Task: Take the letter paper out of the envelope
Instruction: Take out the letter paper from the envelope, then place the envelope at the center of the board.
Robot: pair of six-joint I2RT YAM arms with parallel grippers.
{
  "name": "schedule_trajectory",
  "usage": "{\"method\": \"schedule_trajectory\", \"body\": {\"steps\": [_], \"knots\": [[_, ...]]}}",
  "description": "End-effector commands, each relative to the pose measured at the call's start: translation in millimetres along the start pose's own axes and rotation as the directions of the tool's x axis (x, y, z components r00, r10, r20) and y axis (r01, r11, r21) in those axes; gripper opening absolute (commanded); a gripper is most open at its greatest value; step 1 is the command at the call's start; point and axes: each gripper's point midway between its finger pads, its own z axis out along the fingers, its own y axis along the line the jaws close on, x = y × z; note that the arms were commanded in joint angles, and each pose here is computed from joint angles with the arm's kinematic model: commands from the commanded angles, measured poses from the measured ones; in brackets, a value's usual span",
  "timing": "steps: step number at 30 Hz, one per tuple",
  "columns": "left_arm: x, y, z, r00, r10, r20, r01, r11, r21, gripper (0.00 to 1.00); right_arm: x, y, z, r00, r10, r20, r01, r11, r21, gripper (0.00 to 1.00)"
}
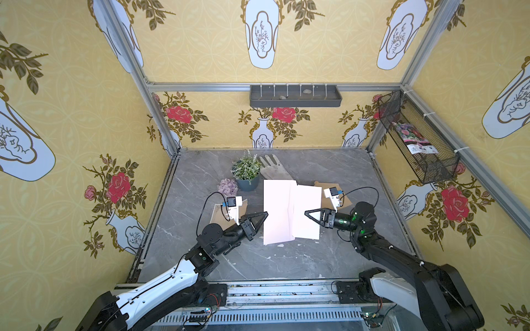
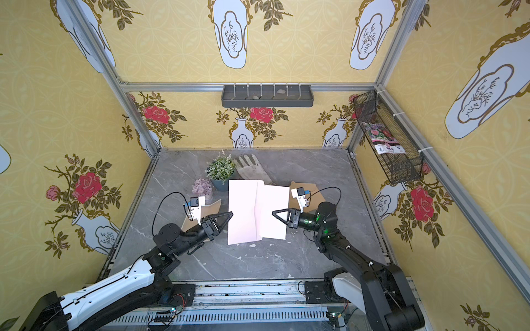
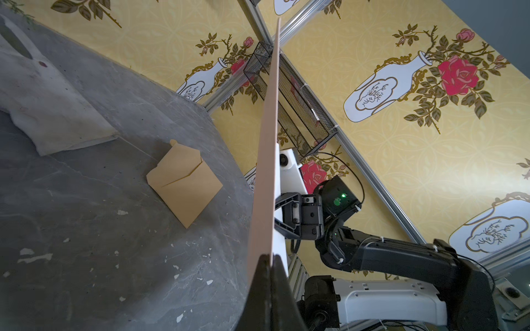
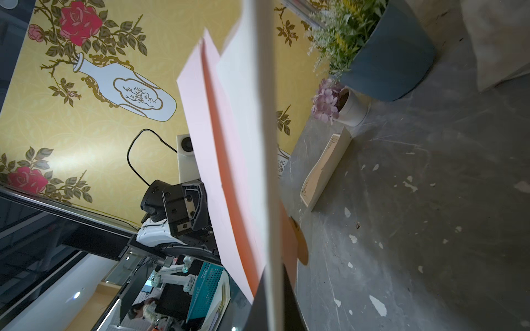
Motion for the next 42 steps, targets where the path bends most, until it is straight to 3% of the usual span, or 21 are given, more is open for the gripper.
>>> {"method": "schedule_trajectory", "body": {"steps": [1,5,13,17,23,34,42], "knots": [[13,40,-4,1.0,-0.004,-0.029,-0.001,0.984,-0.176,0.0,-2,-18,-14,1.0,-0.016,0.004,0.015,0.983,0.182,0.0],[29,79,-8,0.999,-0.018,-0.051,0.001,0.951,-0.31,0.0,-5,-14,-23,0.999,-0.046,0.011,0.041,0.966,0.255,0.0],[51,110,19,0.987,-0.037,-0.159,-0.029,0.919,-0.393,0.0,-3,-8,-25,0.999,-0.049,0.012,0.044,0.969,0.241,0.0],[50,119,35,0.987,-0.022,-0.161,-0.047,0.909,-0.415,0.0,-1,-6,-25,0.999,-0.044,0.011,0.041,0.973,0.227,0.0],[38,139,49,0.977,0.045,-0.21,-0.149,0.846,-0.512,0.0,6,-7,-27,0.999,-0.037,0.004,0.035,0.973,0.227,0.0],[38,196,65,0.967,-0.111,-0.228,-0.028,0.846,-0.532,0.0,11,-4,-30,1.0,-0.031,0.007,0.028,0.974,0.225,0.0],[31,222,58,0.971,-0.129,-0.2,-0.013,0.812,-0.584,0.0,10,-5,-31,1.0,-0.028,0.007,0.025,0.971,0.24,0.0]]}}
